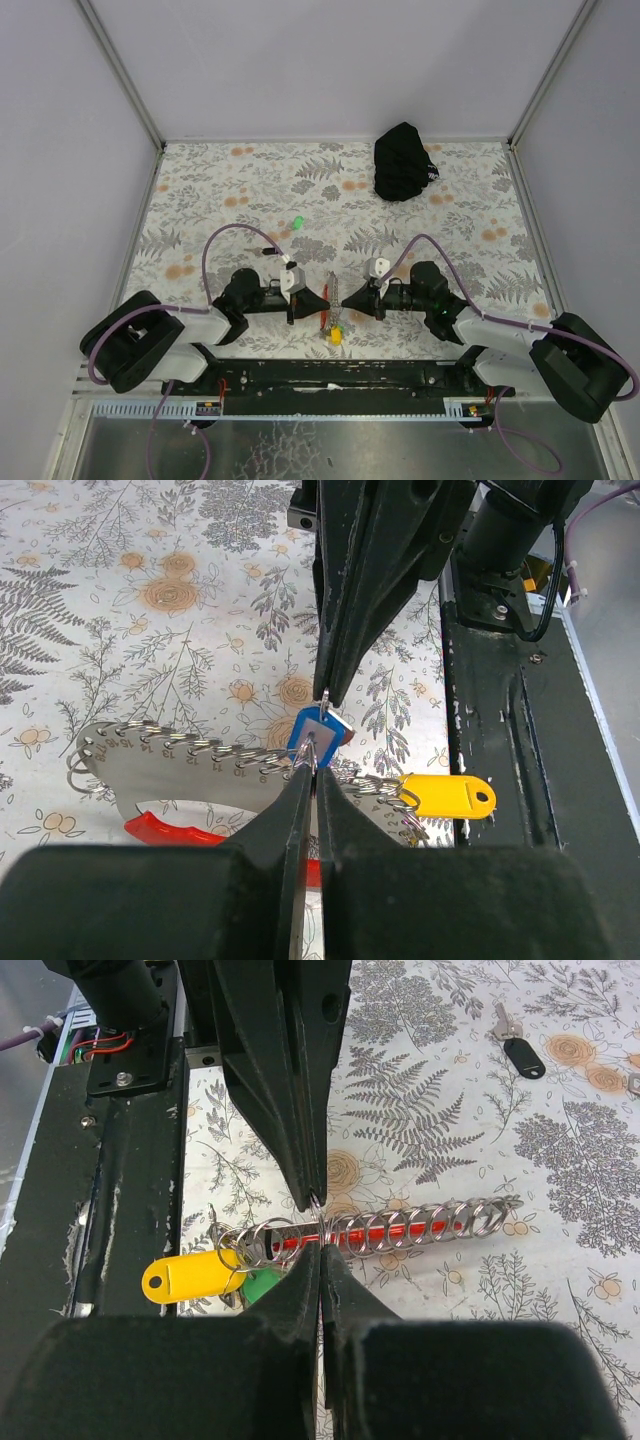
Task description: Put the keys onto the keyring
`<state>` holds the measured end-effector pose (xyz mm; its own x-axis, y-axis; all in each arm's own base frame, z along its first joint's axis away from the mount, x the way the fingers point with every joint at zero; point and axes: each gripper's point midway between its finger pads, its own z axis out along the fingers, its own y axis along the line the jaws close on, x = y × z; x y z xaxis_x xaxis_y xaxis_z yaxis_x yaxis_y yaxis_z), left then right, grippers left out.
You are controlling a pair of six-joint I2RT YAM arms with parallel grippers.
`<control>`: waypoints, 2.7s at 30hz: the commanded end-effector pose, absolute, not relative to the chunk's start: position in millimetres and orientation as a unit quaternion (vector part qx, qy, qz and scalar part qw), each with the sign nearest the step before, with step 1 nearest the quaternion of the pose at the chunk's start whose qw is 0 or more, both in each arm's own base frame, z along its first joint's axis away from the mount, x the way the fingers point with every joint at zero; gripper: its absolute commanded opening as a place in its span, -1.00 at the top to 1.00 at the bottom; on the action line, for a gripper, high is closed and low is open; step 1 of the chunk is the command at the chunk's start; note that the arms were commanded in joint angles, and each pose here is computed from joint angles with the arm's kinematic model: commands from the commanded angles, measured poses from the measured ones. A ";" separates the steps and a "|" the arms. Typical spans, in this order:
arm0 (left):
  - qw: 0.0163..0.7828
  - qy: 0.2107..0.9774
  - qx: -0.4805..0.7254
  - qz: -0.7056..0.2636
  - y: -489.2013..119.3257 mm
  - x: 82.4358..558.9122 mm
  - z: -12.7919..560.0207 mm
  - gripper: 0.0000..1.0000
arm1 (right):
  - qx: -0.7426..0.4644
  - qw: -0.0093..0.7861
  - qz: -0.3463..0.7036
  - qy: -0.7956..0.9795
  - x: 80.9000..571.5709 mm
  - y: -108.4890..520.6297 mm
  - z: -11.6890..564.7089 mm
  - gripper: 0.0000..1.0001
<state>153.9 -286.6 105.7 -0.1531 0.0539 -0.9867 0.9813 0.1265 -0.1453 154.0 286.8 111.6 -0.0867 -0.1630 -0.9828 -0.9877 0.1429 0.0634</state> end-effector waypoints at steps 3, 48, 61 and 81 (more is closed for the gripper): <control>0.501 0.544 0.463 -0.488 -294.7 159.8 126.3 1.00 | -0.497 0.499 0.441 0.557 159.2 298.5 135.6 1.00; 0.509 0.553 0.547 -0.369 -307.1 171.2 144.9 1.00 | -0.474 0.565 0.400 0.544 164.5 283.7 159.7 1.00; 0.542 0.539 0.539 -0.353 -303.2 176.3 149.8 1.00 | -0.409 0.605 0.367 0.577 188.2 271.9 167.5 1.00; 0.583 0.496 0.541 -0.348 -302.7 176.3 165.3 1.00 | -0.576 0.559 0.354 0.481 159.9 287.4 164.3 1.00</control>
<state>175.7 -298.2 133.0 0.1572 0.2278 -0.9609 0.9653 0.1702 0.1982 173.9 278.1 163.0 0.2421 -0.1366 -0.9606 -0.9374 0.2225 -0.2679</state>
